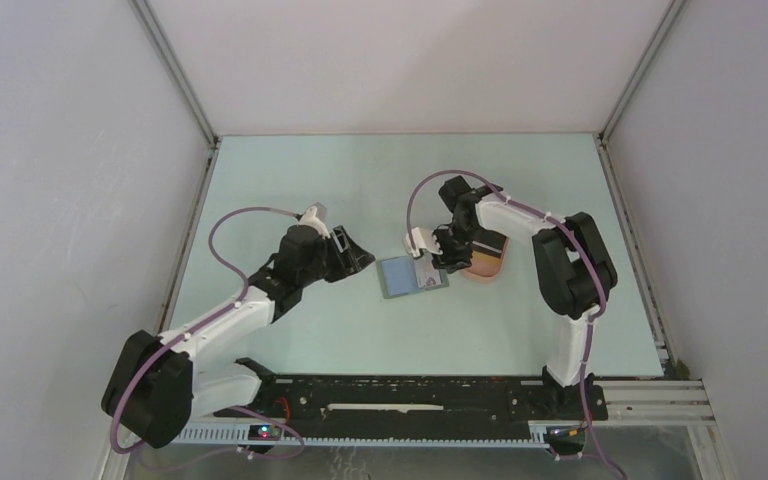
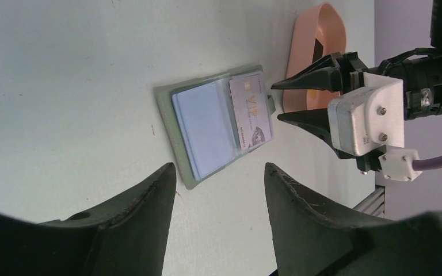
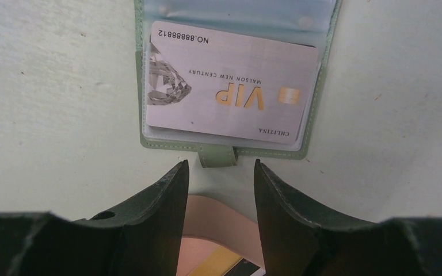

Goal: Put the credit cards into the card holder
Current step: Close the card holder at the center of the board.

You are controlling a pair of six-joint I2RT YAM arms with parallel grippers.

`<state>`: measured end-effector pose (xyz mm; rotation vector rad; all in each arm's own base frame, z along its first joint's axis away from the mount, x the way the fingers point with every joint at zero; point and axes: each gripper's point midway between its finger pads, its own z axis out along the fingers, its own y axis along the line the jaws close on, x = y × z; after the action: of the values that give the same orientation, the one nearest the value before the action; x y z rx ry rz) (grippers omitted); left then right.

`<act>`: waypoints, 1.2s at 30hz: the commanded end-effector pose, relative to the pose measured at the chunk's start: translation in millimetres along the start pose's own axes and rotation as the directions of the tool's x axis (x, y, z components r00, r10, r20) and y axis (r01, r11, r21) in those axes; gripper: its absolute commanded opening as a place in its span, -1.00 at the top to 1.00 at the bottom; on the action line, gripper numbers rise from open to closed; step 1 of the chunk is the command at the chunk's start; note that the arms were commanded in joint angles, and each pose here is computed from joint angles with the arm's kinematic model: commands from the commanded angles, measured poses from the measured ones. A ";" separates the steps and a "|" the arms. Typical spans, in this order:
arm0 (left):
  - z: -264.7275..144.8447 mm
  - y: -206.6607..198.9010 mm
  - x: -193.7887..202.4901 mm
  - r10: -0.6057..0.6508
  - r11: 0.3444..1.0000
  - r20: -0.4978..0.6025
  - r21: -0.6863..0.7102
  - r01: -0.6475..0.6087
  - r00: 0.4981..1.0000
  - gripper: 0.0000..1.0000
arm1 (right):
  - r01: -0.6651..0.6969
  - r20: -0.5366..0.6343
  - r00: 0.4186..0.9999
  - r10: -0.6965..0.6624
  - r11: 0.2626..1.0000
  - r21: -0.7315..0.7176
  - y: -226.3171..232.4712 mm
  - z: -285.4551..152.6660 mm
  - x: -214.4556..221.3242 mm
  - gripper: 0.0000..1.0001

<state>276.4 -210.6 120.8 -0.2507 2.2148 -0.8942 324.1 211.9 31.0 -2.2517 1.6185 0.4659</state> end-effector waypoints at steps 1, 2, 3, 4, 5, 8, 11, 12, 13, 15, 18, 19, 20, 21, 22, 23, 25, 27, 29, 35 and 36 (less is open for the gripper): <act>2.5 -0.5 -3.4 0.031 0.999 0.018 0.014 -0.031 0.999 -0.26 | 0.024 -0.019 1.000 -0.024 1.000 -0.016 1.0 9.5 3.2 -0.07; 3.1 -0.3 -2.8 0.031 0.999 0.015 0.014 -0.032 0.999 -0.26 | 0.022 -0.020 1.000 -0.022 0.999 -0.023 2.4 11.2 2.7 -0.05; 3.2 -0.7 -3.2 0.032 0.999 0.015 0.015 -0.032 0.999 -0.26 | 0.018 -0.017 1.000 -0.018 0.999 -0.031 4.5 12.6 1.9 -0.04; 3.4 -0.5 -3.7 0.033 0.999 0.017 0.013 -0.033 0.999 -0.26 | 0.014 -0.014 1.000 -0.015 0.999 -0.037 6.1 13.8 0.7 -0.04; 3.6 -0.1 -3.3 0.033 0.999 0.016 0.012 -0.033 0.999 -0.26 | 0.012 -0.013 1.000 -0.013 0.999 -0.042 7.2 14.9 -0.4 -0.03; 4.3 1.3 -1.4 0.032 0.999 0.010 0.011 -0.032 0.999 -0.26 | 0.006 -0.013 1.000 -0.007 0.998 -0.056 11.1 17.6 -3.1 -0.02; 6.1 1.9 0.5 0.028 1.000 0.003 0.014 -0.028 1.000 -0.26 | -0.002 -0.014 1.000 0.001 0.998 -0.068 14.0 20.9 -5.0 -0.02; 6.6 2.0 1.6 0.026 1.000 0.000 0.017 -0.026 1.000 -0.26 | -0.005 -0.018 1.000 0.003 0.998 -0.070 14.6 22.0 -5.0 0.02; 7.1 1.1 1.7 0.025 0.999 -0.001 0.021 -0.025 1.000 -0.26 | -0.011 -0.023 1.000 0.010 0.997 -0.073 15.0 23.7 -3.8 0.07; 8.1 1.2 2.7 0.023 0.999 -0.007 0.023 -0.023 1.000 -0.26 | -0.023 -0.028 0.999 0.021 0.997 -0.075 15.3 26.0 -2.1 0.22; 8.7 2.7 5.4 0.021 1.000 -0.014 0.022 -0.020 1.000 -0.25 | -0.046 -0.016 0.999 0.045 0.997 -0.065 14.4 22.7 -4.3 0.47; 8.6 3.6 6.2 0.019 1.000 -0.015 0.020 -0.019 1.000 -0.26 | -0.049 -0.005 0.999 0.049 0.997 -0.055 13.2 20.4 -6.2 0.54; 9.0 4.0 6.7 0.017 1.000 -0.016 0.021 -0.017 1.000 -0.25 | -0.054 0.011 0.998 0.054 0.998 -0.045 13.0 17.4 -8.9 0.59; 9.4 4.9 7.9 0.016 1.000 -0.019 0.018 -0.015 1.000 -0.25 | -0.057 0.024 0.998 0.058 0.998 -0.034 12.6 14.1 -10.2 0.64; 9.7 5.2 8.3 0.015 1.000 -0.021 0.018 -0.015 1.000 -0.25 | -0.061 0.039 0.997 0.062 0.998 -0.026 12.6 10.9 -12.6 0.68; 10.2 5.5 9.1 0.013 1.000 -0.025 0.017 -0.013 1.000 -0.25 | -0.064 0.057 0.996 0.064 0.998 -0.017 12.5 7.0 -15.5 0.71; 11.8 6.1 10.4 0.008 1.000 -0.031 0.018 -0.008 0.999 -0.25 | -0.072 0.103 0.992 0.072 0.997 -0.004 13.4 -1.7 -22.5 0.75; 13.4 5.1 11.4 0.003 1.000 -0.036 0.024 -0.002 0.999 -0.25 | -0.079 0.139 0.987 0.077 0.997 0.013 14.7 -9.1 -28.4 0.76; 15.1 4.7 11.6 -0.002 1.000 -0.038 0.027 0.003 0.999 -0.25 | -0.094 0.173 0.981 0.086 0.995 0.035 13.4 -16.7 -34.4 0.76; 20.3 4.7 13.7 -0.012 1.000 -0.055 0.026 0.013 0.998 -0.20 | -0.227 0.208 0.957 0.203 0.969 0.101 1.1 -28.0 -34.7 0.76; 21.4 3.4 13.3 -0.012 0.999 -0.056 0.031 0.014 0.998 -0.19 | -0.259 0.201 0.951 0.234 0.960 0.106 0.7 -26.9 -32.6 0.76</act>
<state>279.9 -219.7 99.7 -0.2413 2.2653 -0.9153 302.8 219.7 50.2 -2.0183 1.7381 0.6099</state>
